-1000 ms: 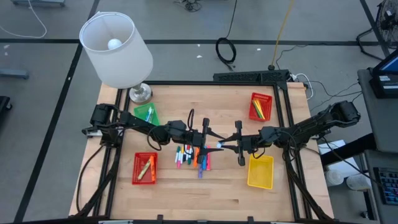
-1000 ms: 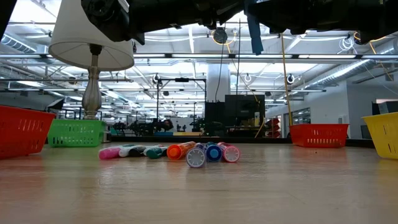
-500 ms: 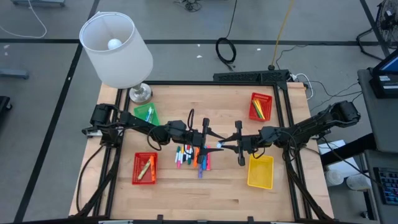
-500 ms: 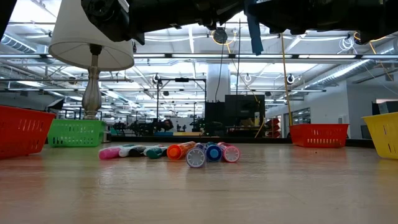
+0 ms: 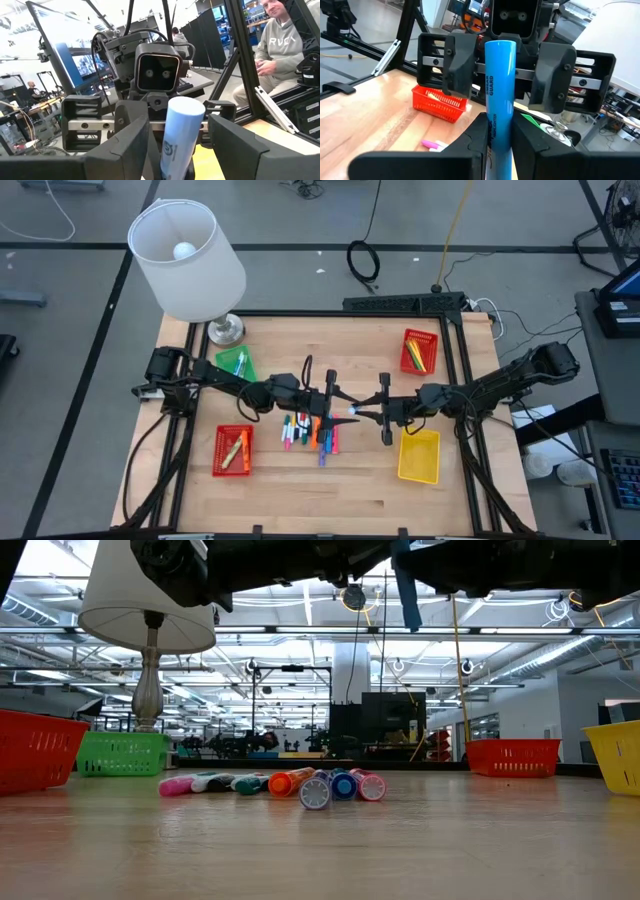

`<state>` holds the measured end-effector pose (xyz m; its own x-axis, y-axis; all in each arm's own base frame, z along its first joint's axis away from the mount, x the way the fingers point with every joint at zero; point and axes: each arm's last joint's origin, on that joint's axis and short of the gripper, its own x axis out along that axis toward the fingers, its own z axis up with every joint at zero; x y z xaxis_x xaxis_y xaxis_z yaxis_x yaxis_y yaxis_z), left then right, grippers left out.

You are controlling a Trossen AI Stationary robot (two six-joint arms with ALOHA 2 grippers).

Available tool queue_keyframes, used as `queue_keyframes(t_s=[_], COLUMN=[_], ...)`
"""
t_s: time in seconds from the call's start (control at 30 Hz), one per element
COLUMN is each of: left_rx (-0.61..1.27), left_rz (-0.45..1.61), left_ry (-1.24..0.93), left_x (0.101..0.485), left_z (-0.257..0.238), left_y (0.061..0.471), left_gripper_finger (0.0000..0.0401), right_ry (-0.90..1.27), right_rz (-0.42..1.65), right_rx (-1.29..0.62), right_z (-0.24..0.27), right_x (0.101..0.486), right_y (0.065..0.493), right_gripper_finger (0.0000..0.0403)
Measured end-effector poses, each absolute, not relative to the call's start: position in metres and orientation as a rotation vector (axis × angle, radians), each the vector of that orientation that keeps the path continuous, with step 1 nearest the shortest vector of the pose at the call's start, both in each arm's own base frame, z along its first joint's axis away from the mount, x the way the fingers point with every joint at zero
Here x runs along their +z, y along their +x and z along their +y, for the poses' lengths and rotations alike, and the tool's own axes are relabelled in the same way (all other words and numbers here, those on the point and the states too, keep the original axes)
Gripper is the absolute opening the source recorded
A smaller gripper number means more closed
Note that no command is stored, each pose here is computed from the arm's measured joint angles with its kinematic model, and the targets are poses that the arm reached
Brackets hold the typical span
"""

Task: Pick & Place Markers
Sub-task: Put the right blue highlighter pen into the bottom red basket

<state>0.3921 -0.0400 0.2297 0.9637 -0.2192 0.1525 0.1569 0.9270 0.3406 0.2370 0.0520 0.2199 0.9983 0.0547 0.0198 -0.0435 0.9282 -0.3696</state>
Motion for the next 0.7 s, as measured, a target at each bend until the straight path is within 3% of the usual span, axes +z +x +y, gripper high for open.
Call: queue_keyframes(t_s=[0.33,0.43,0.57,0.7], left_rx=[-0.186,-0.182,-0.184,-0.201], left_rz=[-0.186,-0.189,-0.191,-0.173], left_ry=[0.322,0.351,0.379,0.411], left_x=[0.2295,0.2295,0.2294,0.227], left_z=[-0.0397,-0.0397,-0.0398,-0.0389], left_y=[0.3922,0.3922,0.3922,0.3926], left_gripper_finger=[0.0203,0.0166,0.0071,0.0062], right_ry=[-0.378,-0.377,-0.365,-0.324], right_rz=[-0.031,-0.031,-0.03,-0.011], right_rx=[0.05,0.05,0.051,0.05], right_z=[0.052,0.052,0.052,0.0519], right_x=[0.22,0.22,0.2199,0.2182], right_y=[0.237,0.237,0.237,0.237], right_gripper_finger=[0.0045,0.0045,0.0045,0.0059])
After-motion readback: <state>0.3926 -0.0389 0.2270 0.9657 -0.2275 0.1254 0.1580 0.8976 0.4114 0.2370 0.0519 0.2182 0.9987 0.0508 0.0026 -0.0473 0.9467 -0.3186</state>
